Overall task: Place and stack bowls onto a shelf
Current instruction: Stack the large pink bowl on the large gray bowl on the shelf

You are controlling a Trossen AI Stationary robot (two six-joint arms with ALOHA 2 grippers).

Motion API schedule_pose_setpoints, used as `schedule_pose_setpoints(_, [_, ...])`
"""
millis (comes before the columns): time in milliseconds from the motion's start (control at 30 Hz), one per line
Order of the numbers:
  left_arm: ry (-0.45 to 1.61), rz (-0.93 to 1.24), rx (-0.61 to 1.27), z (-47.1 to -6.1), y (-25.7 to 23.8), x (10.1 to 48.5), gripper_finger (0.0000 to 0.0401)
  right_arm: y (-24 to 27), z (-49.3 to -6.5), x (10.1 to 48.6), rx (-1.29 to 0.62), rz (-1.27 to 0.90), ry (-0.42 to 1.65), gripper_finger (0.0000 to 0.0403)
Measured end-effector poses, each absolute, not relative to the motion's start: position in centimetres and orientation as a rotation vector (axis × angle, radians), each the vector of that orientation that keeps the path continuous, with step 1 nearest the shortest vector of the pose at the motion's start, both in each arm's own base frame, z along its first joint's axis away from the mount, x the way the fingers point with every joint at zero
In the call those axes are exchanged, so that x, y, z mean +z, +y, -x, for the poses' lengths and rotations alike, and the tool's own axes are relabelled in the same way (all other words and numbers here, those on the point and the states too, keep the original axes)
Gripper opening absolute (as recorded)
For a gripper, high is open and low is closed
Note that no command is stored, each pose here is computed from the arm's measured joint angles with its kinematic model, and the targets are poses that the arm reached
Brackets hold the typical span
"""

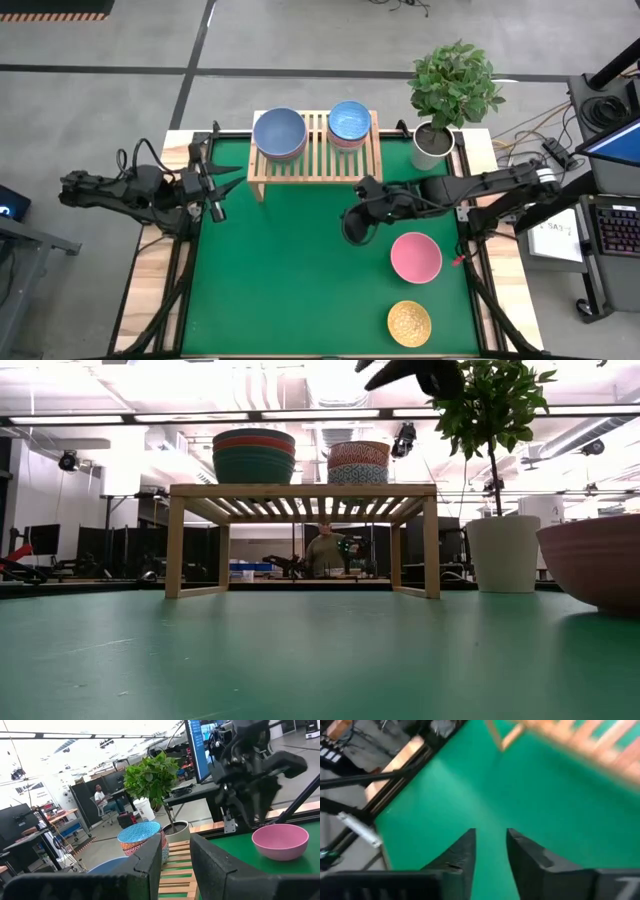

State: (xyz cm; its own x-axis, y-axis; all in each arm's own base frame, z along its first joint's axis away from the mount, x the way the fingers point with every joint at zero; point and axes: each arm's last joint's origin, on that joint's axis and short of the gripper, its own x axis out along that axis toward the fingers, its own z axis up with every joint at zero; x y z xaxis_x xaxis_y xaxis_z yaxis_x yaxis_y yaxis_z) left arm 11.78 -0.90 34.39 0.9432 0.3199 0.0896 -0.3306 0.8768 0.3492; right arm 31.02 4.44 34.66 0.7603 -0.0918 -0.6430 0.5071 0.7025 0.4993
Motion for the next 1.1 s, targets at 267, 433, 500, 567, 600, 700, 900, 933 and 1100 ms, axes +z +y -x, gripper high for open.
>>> schedule_pose_setpoints(267, [-0.033, -0.368, 0.340, -11.8, -0.9, 34.4, 0.0084, 6.6, -32.0, 32.4, -0.180, -1.007, 0.902, 0.0168])
schedule_pose_setpoints(433, [-0.035, -0.363, 0.340, -11.7, -0.9, 34.4, 0.0084, 8.5, -30.9, 28.6, -0.436, -1.128, 1.255, 0.0163])
schedule_pose_setpoints(500, [-0.035, -0.361, 0.340, -11.8, -0.9, 34.4, 0.0084, 9.1, -30.1, 27.3, -0.578, -1.117, 1.386, 0.0161])
schedule_pose_setpoints(567, [-0.034, -0.361, 0.340, -11.8, -0.9, 34.4, 0.0084, 9.5, -29.2, 26.3, -0.715, -1.073, 1.491, 0.0160])
schedule_pose_setpoints(600, [-0.034, -0.361, 0.339, -11.8, -0.9, 34.4, 0.0084, 9.7, -29.0, 25.9, -0.763, -1.043, 1.524, 0.0160])
schedule_pose_setpoints(700, [-0.034, -0.358, 0.339, -11.8, -0.9, 34.4, 0.0084, 10.0, -29.1, 24.7, -0.803, -0.973, 1.570, 0.0160])
schedule_pose_setpoints(900, [-0.030, -0.358, 0.338, -11.9, -0.9, 34.4, 0.0084, 10.4, -30.1, 23.0, -0.786, -0.919, 1.605, 0.0161])
schedule_pose_setpoints(933, [-0.031, -0.357, 0.338, -11.9, -0.9, 34.4, 0.0084, 10.4, -30.3, 22.6, -0.792, -0.904, 1.611, 0.0161])
schedule_pose_setpoints(1100, [-0.031, -0.355, 0.338, -11.9, -0.9, 34.4, 0.0084, 10.5, -31.0, 20.6, -0.842, -0.816, 1.624, 0.0151])
